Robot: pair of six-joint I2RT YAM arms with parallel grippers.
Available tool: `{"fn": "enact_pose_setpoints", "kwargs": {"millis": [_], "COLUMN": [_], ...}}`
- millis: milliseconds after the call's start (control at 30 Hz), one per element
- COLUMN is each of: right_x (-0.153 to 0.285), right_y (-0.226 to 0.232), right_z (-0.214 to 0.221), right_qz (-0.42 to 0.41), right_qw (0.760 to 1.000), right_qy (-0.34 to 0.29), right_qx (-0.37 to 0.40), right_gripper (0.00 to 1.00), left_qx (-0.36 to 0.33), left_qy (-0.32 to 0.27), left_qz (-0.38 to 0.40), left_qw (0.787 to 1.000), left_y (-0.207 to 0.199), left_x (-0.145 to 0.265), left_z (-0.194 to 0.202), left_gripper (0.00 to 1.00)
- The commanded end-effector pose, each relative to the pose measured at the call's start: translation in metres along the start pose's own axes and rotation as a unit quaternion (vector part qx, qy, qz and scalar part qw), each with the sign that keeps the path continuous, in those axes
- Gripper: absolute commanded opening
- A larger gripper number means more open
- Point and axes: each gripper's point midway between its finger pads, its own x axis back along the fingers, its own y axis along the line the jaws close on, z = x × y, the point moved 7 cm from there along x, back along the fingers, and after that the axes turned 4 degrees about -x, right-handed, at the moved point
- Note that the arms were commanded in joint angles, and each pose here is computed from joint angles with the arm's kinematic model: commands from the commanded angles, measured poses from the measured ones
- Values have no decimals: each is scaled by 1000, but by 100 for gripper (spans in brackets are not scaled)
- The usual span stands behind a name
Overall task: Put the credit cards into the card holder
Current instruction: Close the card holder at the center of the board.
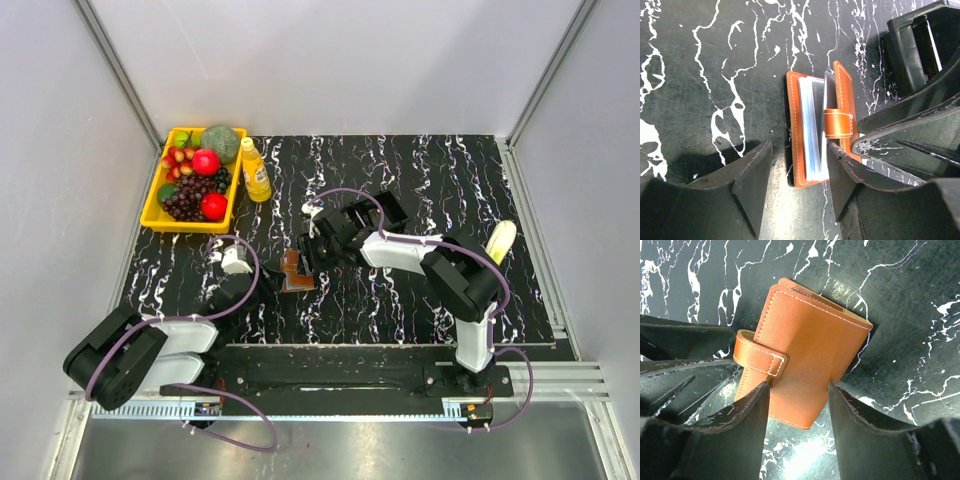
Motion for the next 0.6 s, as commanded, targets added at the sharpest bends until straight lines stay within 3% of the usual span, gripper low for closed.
{"fn": "enact_pose_setpoints", "kwargs": {"millis": [0,267,567], "right_x": [0,0,-3], "right_y": [6,7,2], "right_z": [-11,-8,-3], "right_qz": [-7,-12,-5], "right_qw": [1000,1000,1000], "right_qy": [-10,-5,3], "right_qx": [-1,-2,-4], "right_gripper": [56,56,56], "left_qx": [11,12,38], "left_qy": [-22,-29,-58], "left_qz": [55,17,72], "left_qw": [998,999,995], "left_y": [-20,-13,-34], "left_x": [-3,-11,-14], "left_z": [-11,-11,-24], "left_gripper": [52,52,52]}}
